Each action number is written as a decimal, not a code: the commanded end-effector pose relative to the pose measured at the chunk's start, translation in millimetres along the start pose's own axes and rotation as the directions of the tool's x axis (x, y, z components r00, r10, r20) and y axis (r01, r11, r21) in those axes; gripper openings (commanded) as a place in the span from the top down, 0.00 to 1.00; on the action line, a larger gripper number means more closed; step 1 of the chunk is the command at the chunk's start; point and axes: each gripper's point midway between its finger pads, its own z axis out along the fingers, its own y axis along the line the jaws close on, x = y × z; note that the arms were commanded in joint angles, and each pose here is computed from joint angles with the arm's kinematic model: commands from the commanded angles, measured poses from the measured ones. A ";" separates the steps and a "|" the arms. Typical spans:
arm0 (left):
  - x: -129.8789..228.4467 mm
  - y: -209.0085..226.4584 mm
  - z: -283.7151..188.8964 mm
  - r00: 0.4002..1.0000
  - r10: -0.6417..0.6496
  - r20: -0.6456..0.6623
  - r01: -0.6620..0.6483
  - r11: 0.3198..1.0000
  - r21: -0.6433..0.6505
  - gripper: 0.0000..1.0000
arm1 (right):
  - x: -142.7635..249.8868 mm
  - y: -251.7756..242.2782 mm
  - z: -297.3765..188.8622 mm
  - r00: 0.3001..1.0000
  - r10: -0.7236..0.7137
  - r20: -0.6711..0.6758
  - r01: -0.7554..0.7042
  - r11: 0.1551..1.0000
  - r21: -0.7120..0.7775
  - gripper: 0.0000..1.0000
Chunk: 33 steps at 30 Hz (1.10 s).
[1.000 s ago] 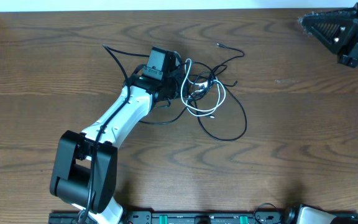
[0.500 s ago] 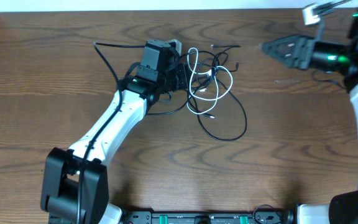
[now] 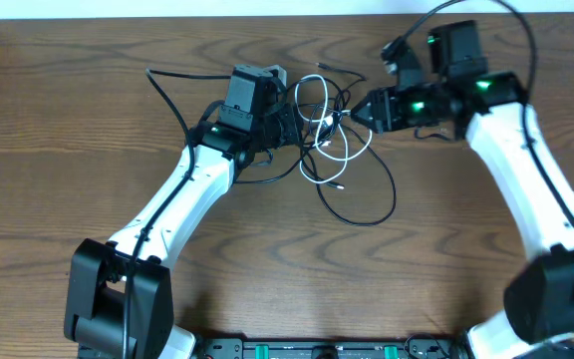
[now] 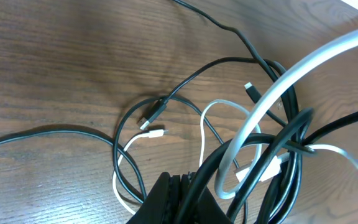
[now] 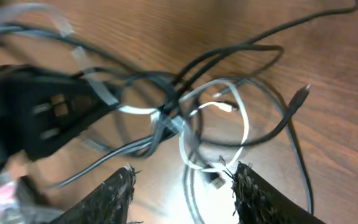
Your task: Untangle cables
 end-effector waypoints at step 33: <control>15.9 62.3 -14.4 0.999 -0.038 -0.018 0.030 0.946 -0.323 0.92 | -20.1 -53.9 -124.9 0.970 0.040 0.240 -0.027 0.998 -0.055 0.82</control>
